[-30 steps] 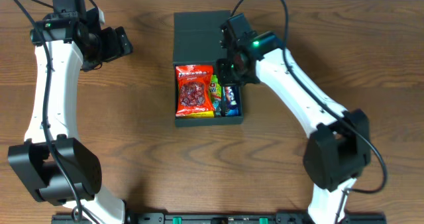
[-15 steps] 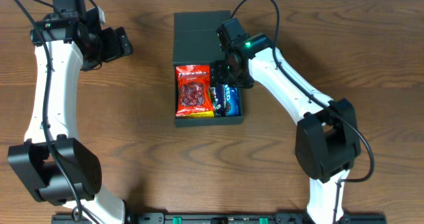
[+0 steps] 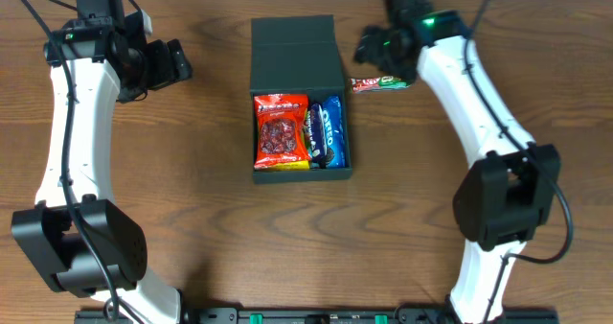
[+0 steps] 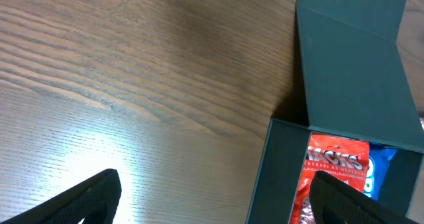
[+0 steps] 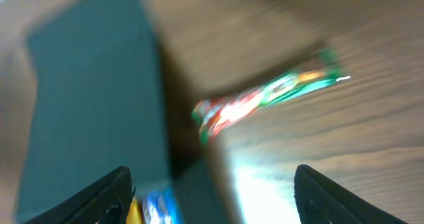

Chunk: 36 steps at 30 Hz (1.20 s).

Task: Pack container

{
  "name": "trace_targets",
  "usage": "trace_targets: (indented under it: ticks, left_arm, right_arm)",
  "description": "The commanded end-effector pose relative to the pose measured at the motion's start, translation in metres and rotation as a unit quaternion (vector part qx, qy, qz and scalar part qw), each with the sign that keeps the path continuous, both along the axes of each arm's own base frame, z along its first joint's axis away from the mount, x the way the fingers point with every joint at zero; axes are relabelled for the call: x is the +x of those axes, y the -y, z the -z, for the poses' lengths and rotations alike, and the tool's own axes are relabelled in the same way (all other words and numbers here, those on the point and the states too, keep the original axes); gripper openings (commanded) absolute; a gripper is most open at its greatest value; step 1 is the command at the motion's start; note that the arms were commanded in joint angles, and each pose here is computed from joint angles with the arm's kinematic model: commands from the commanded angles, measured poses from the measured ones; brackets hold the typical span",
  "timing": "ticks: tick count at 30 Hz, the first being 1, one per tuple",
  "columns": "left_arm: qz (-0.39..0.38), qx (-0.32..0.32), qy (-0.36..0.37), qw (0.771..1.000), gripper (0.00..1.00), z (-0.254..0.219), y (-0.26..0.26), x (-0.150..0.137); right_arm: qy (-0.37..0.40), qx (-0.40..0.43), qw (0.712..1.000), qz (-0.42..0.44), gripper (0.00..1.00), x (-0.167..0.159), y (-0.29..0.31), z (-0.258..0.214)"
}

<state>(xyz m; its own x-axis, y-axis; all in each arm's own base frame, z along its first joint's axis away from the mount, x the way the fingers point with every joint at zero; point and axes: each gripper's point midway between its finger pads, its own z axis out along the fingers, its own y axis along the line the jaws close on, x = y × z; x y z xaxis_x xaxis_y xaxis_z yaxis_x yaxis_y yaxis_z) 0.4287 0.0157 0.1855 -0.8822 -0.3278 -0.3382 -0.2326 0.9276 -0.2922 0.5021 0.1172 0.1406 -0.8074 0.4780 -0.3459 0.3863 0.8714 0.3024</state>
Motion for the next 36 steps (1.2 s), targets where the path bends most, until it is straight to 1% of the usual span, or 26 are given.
trace_targets:
  ticks: [1, 4, 8, 11, 16, 21, 24, 31, 36]
  left_arm:
    - [0.006, 0.006, 0.006, 1.0, 0.92, -0.004, -0.002, 0.003]
    - [0.006, 0.005, 0.004, 1.0, 0.92, -0.004, -0.001, 0.002]
    - [0.006, 0.005, 0.004, 1.0, 0.92, -0.004, -0.001, 0.002]
    - [0.007, 0.006, 0.004, 1.0, 0.92, -0.004, -0.002, 0.002]
    - [0.007, 0.006, 0.004, 1.0, 0.93, -0.004, -0.002, 0.002]
    - [0.006, 0.006, 0.004, 1.0, 0.93, -0.004, -0.002, 0.002]
    - [0.006, 0.007, 0.004, 1.0, 0.96, -0.004, -0.002, 0.002]
    - [0.006, 0.007, 0.004, 1.0, 0.96, -0.003, -0.002, 0.002]
    - [0.006, 0.007, 0.002, 1.0, 0.96, -0.003, -0.002, 0.001]
  right_arm:
    - [-0.009, 0.037, 0.99, 0.139, 0.77, 0.02, 0.027, 0.025]
    - [-0.012, 0.077, 0.981, 0.176, 0.73, 0.035, 0.03, 0.044]
    - [-0.07, 0.136, 0.968, 0.199, 0.68, 0.038, 0.028, 0.092]
    - [-0.085, 0.152, 0.965, 0.197, 0.7, 0.045, 0.027, 0.108]
    - [-0.076, 0.155, 0.965, 0.195, 0.7, 0.056, 0.026, 0.104]
    - [-0.086, 0.154, 0.963, 0.203, 0.63, 0.052, 0.03, 0.106]
    - [-0.099, 0.148, 0.962, 0.207, 0.62, 0.046, 0.035, 0.11]
    - [-0.135, 0.134, 0.965, 0.18, 0.54, 0.031, 0.035, 0.128]
    - [-0.156, 0.107, 0.968, 0.167, 0.54, 0.018, 0.042, 0.133]
